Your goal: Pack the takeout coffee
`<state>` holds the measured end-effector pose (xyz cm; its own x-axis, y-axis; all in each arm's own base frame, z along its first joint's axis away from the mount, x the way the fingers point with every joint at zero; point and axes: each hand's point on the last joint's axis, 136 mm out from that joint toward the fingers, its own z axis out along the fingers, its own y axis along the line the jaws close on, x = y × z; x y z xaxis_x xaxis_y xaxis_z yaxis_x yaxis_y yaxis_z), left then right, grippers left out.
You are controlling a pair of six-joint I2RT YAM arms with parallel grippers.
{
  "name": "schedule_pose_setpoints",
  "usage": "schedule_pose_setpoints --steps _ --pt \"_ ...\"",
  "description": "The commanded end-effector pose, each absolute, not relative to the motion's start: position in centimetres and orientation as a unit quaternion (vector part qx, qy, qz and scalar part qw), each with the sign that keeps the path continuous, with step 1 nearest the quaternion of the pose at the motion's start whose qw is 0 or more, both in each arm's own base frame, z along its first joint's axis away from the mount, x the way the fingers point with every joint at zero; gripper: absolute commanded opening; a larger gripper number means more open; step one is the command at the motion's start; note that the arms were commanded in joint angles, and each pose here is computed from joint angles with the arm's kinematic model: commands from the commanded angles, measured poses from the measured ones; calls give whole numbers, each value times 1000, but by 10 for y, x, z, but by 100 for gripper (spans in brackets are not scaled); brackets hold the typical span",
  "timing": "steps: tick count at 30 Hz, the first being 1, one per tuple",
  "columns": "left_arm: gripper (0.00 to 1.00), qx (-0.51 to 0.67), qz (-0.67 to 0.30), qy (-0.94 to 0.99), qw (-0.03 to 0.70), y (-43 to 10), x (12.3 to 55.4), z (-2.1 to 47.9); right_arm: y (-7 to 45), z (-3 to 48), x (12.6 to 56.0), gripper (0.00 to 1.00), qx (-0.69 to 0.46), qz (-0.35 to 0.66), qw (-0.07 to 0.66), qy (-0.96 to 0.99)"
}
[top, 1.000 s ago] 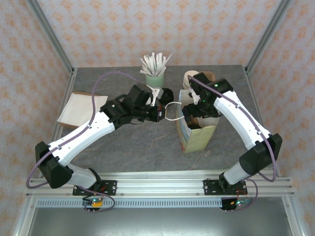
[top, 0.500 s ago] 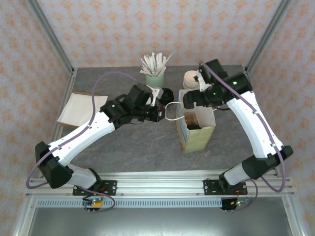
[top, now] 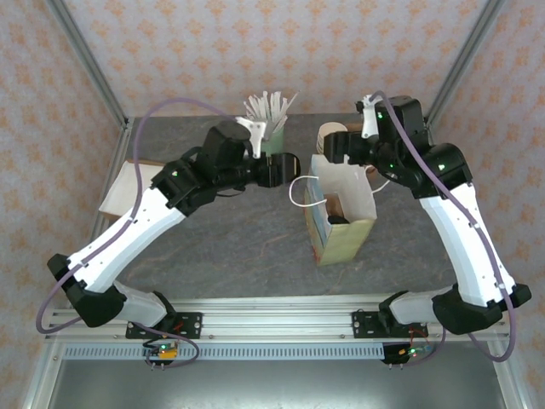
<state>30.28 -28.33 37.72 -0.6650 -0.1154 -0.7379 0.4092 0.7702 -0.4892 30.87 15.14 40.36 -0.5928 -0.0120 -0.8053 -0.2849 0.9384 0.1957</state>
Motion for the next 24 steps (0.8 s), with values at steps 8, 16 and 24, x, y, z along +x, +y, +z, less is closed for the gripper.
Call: schedule_pose_setpoints --steps 8,16,24 --pt "65 -53 -231 869 434 -191 367 376 173 400 401 78 10 162 517 840" --pt "65 -56 -208 874 435 -183 372 365 207 361 484 68 75 183 525 828" --pt "65 -51 -205 881 424 -182 368 357 223 315 541 67 112 173 502 840"
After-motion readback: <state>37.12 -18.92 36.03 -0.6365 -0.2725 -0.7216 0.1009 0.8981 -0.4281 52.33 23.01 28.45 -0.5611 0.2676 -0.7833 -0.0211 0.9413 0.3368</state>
